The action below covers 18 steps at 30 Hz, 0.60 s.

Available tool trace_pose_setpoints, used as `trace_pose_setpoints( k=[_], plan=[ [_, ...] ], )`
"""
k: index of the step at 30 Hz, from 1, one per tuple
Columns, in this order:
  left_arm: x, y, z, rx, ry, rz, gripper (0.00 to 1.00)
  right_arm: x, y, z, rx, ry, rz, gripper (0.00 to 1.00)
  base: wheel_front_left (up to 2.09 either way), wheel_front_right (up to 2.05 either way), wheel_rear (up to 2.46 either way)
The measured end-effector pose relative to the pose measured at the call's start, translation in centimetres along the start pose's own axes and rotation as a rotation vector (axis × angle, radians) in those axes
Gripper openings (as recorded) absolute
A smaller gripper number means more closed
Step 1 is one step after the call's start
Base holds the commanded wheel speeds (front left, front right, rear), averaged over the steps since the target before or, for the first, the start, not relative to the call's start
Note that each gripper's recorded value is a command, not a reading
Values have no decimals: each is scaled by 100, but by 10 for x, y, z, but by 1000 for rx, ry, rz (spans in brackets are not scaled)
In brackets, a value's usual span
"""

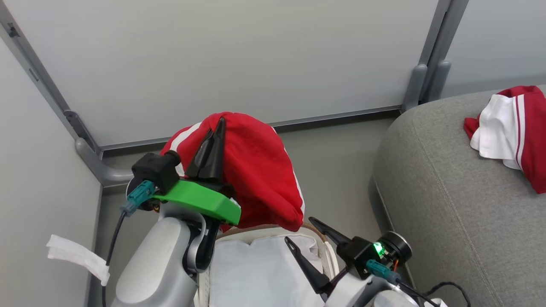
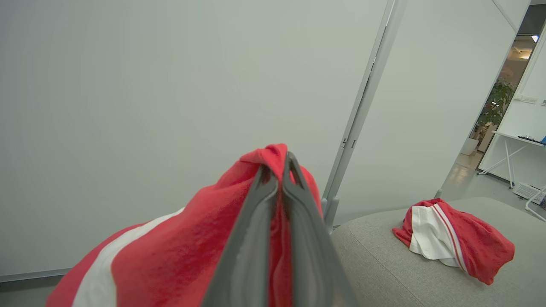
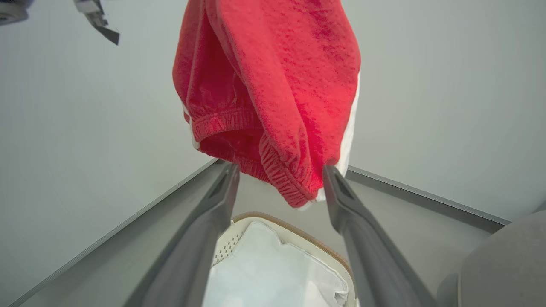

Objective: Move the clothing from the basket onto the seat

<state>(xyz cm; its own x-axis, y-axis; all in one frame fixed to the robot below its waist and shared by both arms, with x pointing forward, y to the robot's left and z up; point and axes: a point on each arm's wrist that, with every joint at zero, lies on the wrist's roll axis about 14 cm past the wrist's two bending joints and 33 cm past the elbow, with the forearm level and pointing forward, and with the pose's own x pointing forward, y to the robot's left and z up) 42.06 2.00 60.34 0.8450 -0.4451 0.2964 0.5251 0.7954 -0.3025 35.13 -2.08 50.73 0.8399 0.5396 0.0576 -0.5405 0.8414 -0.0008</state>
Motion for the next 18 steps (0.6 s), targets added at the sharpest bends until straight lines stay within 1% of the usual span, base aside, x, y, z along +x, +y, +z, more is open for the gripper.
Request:
trace_pose_setpoints(
  k=[2,6,11,15,16,17,18],
  plan=[
    [-2,-1,-3,-1,8,-5,0,9,7,6,-18,-14,38,100,0,0,0],
    [-5,-5,-8,-5,24,-16,0,20,12,13,-37,-27,77,100,0,0,0],
    [-8,-9,-16,-10,45,-26,0,33,25,7,-75,3,150,100,0,0,0],
    [-8,-15,-19,-14,56,-44,0,45,32,6,-79,15,192,100,0,0,0],
    [-8,-16,-19,-14,58,-49,0,47,33,5,-73,18,197,95,0,0,0],
    [-8,-17,-20,-15,62,-54,0,49,33,5,-64,22,200,58,0,0,0],
    [-9,-17,-20,-18,65,-54,0,51,33,2,-54,32,203,0,0,0,0]
  ],
)
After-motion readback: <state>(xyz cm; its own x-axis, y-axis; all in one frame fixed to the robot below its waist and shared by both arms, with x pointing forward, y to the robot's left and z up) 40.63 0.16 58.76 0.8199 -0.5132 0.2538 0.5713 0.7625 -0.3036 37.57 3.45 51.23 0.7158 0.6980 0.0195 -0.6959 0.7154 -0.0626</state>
